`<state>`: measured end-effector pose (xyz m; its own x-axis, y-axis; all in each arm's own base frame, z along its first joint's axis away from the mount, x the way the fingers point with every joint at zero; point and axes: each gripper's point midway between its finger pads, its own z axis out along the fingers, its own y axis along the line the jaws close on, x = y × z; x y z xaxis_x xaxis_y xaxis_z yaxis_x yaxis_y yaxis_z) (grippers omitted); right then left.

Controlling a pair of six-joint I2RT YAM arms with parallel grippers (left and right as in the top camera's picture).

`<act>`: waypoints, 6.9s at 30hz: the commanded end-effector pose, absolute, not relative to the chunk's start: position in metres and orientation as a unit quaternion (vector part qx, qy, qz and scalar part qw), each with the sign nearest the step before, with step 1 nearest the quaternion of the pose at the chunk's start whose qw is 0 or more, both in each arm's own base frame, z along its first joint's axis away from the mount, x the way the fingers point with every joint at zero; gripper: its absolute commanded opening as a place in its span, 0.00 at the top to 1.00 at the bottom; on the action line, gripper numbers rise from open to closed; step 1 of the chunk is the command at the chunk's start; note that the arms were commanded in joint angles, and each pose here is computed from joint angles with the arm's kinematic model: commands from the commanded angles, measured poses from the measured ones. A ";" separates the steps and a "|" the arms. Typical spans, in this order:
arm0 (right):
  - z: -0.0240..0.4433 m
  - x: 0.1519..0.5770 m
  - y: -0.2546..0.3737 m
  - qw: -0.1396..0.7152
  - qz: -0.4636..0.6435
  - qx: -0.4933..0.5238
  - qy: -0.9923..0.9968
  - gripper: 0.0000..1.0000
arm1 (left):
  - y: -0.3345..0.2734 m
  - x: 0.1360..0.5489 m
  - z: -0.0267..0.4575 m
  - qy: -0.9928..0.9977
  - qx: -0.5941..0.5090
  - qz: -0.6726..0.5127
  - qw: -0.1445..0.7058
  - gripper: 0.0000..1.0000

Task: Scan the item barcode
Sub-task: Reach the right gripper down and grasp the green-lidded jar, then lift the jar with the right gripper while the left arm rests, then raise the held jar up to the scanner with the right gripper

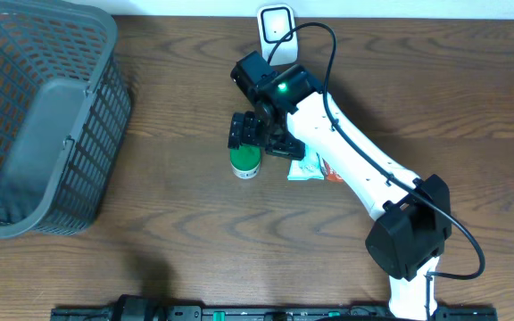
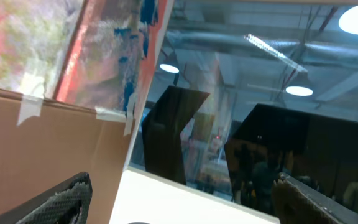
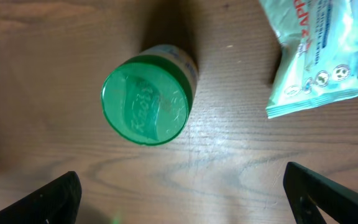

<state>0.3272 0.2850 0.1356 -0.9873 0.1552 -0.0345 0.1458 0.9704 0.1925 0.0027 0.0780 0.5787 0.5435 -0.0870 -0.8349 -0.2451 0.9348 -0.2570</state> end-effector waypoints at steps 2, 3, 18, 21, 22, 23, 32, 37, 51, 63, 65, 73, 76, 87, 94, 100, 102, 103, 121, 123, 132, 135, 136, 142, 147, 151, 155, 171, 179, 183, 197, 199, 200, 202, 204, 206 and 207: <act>0.143 0.334 0.289 0.050 0.090 0.091 0.991 0.01 | 0.086 -0.014 0.584 0.464 -0.190 0.063 0.863 0.08; 0.143 0.334 0.289 0.051 0.090 0.091 0.991 0.01 | 0.087 -0.015 0.583 0.463 -0.191 0.068 0.863 0.08; 0.111 0.346 0.292 0.049 0.065 0.102 0.991 0.01 | 0.119 -0.074 0.535 0.352 -0.300 0.107 0.880 0.08; 0.102 0.346 0.303 0.037 0.083 0.096 0.991 0.01 | 0.118 -0.071 0.530 0.350 -0.296 0.127 0.880 0.08; 0.101 0.347 0.306 0.035 0.089 0.095 0.991 0.01 | 0.117 -0.069 0.529 0.351 -0.294 0.132 0.879 0.08; 0.099 0.348 0.309 0.034 0.094 0.094 0.991 0.01 | 0.116 -0.064 0.527 0.352 -0.294 0.133 0.879 0.08; 0.088 0.348 0.314 0.025 0.096 0.098 0.990 0.01 | 0.115 -0.057 0.520 0.349 -0.289 0.135 0.881 0.08; 0.065 0.341 0.328 -0.001 0.101 0.081 0.992 0.01 | 0.115 -0.056 0.520 0.350 -0.289 0.135 0.881 0.08; 0.016 0.332 0.326 -0.037 0.059 0.072 0.995 0.20 | 0.117 -0.061 0.517 0.345 -0.309 0.153 0.873 0.08; 0.012 0.334 0.317 -0.026 0.038 0.071 0.996 0.28 | 0.116 -0.064 0.517 0.341 -0.313 0.165 0.871 0.08; 0.010 0.334 0.316 -0.024 0.036 0.070 0.997 0.27 | 0.115 -0.065 0.516 0.341 -0.315 0.172 0.869 0.08; -0.004 0.331 0.307 -0.022 0.017 0.069 0.997 0.29 | 0.114 -0.066 0.516 0.336 -0.321 0.162 0.870 0.08; -0.012 0.328 0.306 -0.024 0.017 0.070 0.997 0.30 | 0.114 -0.066 0.516 0.336 -0.321 0.163 0.870 0.08; -0.009 0.317 0.316 -0.069 0.059 0.046 0.995 0.36 | 0.114 -0.065 0.517 0.327 -0.327 0.146 0.874 0.08; 0.019 0.312 0.309 -0.123 0.088 0.018 0.988 0.40 | 0.115 -0.017 0.519 0.375 -0.323 0.145 0.857 0.08; 0.055 0.307 0.300 -0.138 0.079 -0.037 0.987 0.39 | 0.123 0.030 0.466 0.473 -0.372 0.121 0.789 0.07; 0.063 0.306 0.300 -0.139 0.079 -0.040 0.986 0.39 | 0.123 0.038 0.447 0.505 -0.377 0.113 0.768 0.08; 0.065 0.306 0.300 -0.140 0.078 -0.040 0.986 0.39 | 0.122 0.042 0.438 0.516 -0.381 0.107 0.760 0.08; 0.087 0.296 0.292 -0.157 0.069 -0.068 0.983 0.42 | 0.074 0.155 0.279 0.690 -0.364 -0.017 0.625 0.07; 0.089 0.296 0.292 -0.156 0.070 -0.081 0.982 0.42 | 0.073 0.165 0.269 0.691 -0.362 -0.014 0.625 0.07; 0.112 0.312 0.285 -0.108 0.049 -0.089 0.989 0.43 | 0.071 0.185 0.202 0.731 -0.359 0.015 0.580 0.07; 0.129 0.314 0.290 -0.096 0.066 -0.092 0.989 0.46 | 0.070 0.187 0.185 0.743 -0.357 0.024 0.566 0.07; 0.133 0.313 0.293 -0.095 0.077 -0.093 0.988 0.46 | 0.070 0.187 0.183 0.744 -0.356 0.025 0.564 0.07; 0.149 0.300 0.312 -0.123 0.149 -0.110 0.975 0.41 | 0.070 0.187 0.181 0.746 -0.356 0.026 0.562 0.07; 0.149 0.299 0.313 -0.132 0.159 -0.102 0.973 0.41 | 0.070 0.187 0.180 0.747 -0.356 0.027 0.561 0.07; 0.151 0.297 0.315 -0.140 0.168 -0.087 0.972 0.41 | 0.070 0.186 0.178 0.749 -0.355 0.029 0.558 0.07; 0.150 0.296 0.316 -0.146 0.170 -0.085 0.971 0.36 | 0.071 0.184 0.175 0.754 -0.355 0.033 0.551 0.07; 0.166 0.333 0.270 -0.085 0.151 -0.070 0.982 0.44 | 0.071 0.184 0.175 0.754 -0.355 0.033 0.551 0.07; 0.237 0.365 0.208 0.067 0.110 -0.037 0.991 0.44 | 0.071 0.184 0.175 0.754 -0.355 0.033 0.551 0.07; 0.277 0.365 0.187 0.152 0.074 -0.036 0.985 0.44 | 0.070 0.184 0.175 0.754 -0.355 0.033 0.551 0.07; 0.400 0.394 0.167 0.433 0.021 0.007 0.901 0.57 | 0.071 0.184 0.175 0.754 -0.355 0.033 0.551 0.07; 0.398 0.406 0.169 0.445 0.013 0.016 0.895 0.57 | 0.071 0.184 0.175 0.754 -0.355 0.033 0.551 0.07; 0.398 0.413 0.169 0.453 0.007 0.022 0.891 0.57 | 0.070 0.184 0.175 0.754 -0.355 0.033 0.551 0.07; 0.394 0.426 0.171 0.467 -0.005 0.030 0.884 0.57 | 0.070 0.184 0.175 0.754 -0.355 0.033 0.551 0.07; 0.388 0.440 0.179 0.476 -0.007 0.020 0.879 0.57 | 0.071 0.184 0.175 0.754 -0.355 0.033 0.551 0.07; 0.380 0.456 0.189 0.486 -0.011 0.006 0.874 0.57 | 0.071 0.184 0.175 0.754 -0.355 0.033 0.551 0.07; 0.374 0.465 0.194 0.492 -0.013 -0.003 0.871 0.57 | 0.071 0.184 0.175 0.754 -0.355 0.033 0.551 0.07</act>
